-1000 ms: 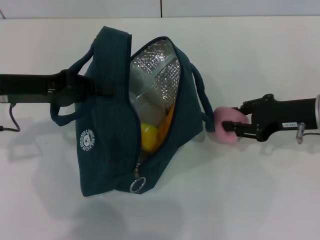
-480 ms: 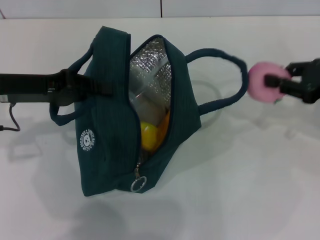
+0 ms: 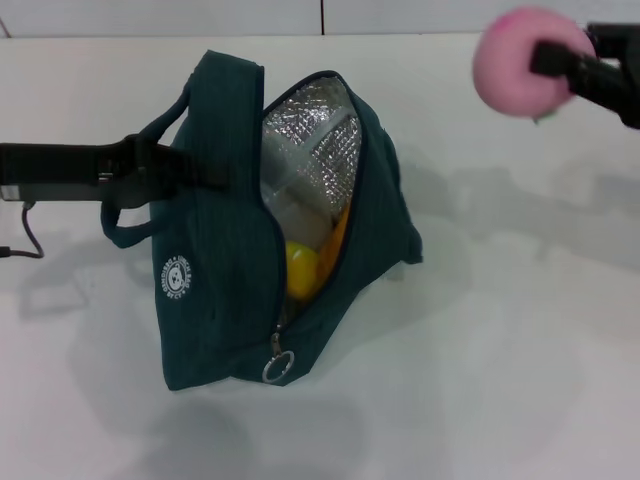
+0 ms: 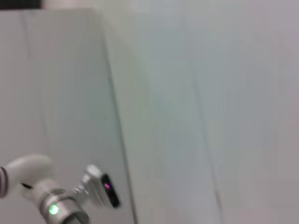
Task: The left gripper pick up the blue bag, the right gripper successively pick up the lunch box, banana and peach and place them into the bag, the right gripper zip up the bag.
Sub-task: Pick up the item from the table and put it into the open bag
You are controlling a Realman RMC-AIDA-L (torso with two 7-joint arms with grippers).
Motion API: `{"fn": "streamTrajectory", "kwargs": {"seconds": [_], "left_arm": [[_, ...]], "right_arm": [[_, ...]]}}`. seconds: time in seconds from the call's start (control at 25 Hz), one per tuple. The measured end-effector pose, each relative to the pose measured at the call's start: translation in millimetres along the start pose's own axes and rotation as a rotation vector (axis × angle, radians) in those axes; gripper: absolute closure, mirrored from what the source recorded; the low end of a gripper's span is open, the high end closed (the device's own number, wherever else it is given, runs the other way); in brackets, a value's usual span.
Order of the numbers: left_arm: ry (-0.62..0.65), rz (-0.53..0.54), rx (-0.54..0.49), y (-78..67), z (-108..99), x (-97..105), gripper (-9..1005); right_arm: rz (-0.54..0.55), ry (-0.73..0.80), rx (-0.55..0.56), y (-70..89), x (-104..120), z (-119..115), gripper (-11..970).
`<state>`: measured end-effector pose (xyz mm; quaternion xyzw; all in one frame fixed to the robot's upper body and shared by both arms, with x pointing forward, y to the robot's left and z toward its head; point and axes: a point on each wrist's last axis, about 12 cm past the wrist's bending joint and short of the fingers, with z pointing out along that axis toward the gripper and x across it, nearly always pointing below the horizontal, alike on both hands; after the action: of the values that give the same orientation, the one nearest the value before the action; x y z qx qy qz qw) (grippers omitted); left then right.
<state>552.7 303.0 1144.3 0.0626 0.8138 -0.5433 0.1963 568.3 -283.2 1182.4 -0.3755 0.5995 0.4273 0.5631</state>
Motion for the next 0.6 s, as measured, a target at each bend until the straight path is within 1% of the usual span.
{"fn": "streamTrajectory", "kwargs": {"seconds": [0.08, 0.16, 0.32, 0.36, 0.52, 0.6], "left_arm": [[0.001, 0.002, 0.001, -0.7, 0.8, -1.0, 956], [0.003, 0.005, 0.005, -1.8, 2.5, -2.2, 956], [0.003, 0.008, 0.008, -2.7, 4.1, -3.0, 956], [0.003, 0.009, 0.008, -2.7, 4.2, -3.0, 956], [0.003, 0.008, 0.011, -2.8, 4.8, -2.8, 956], [0.003, 0.008, 0.011, -2.8, 5.1, -2.6, 956]], "right_arm": [[-0.006, -0.015, -0.047, 0.9, -4.7, 15.2, 762], [-0.014, -0.020, -0.109, 2.8, -8.0, 36.0, 780], [-0.006, 0.008, -0.192, 4.9, -7.4, 83.9, 827], [-0.004, 0.025, -0.204, 5.7, -5.9, 91.9, 836], [0.001, 0.104, -0.225, 10.5, 7.0, 115.7, 865], [-0.001, 0.133, -0.229, 12.7, 12.2, 120.5, 872]]}}
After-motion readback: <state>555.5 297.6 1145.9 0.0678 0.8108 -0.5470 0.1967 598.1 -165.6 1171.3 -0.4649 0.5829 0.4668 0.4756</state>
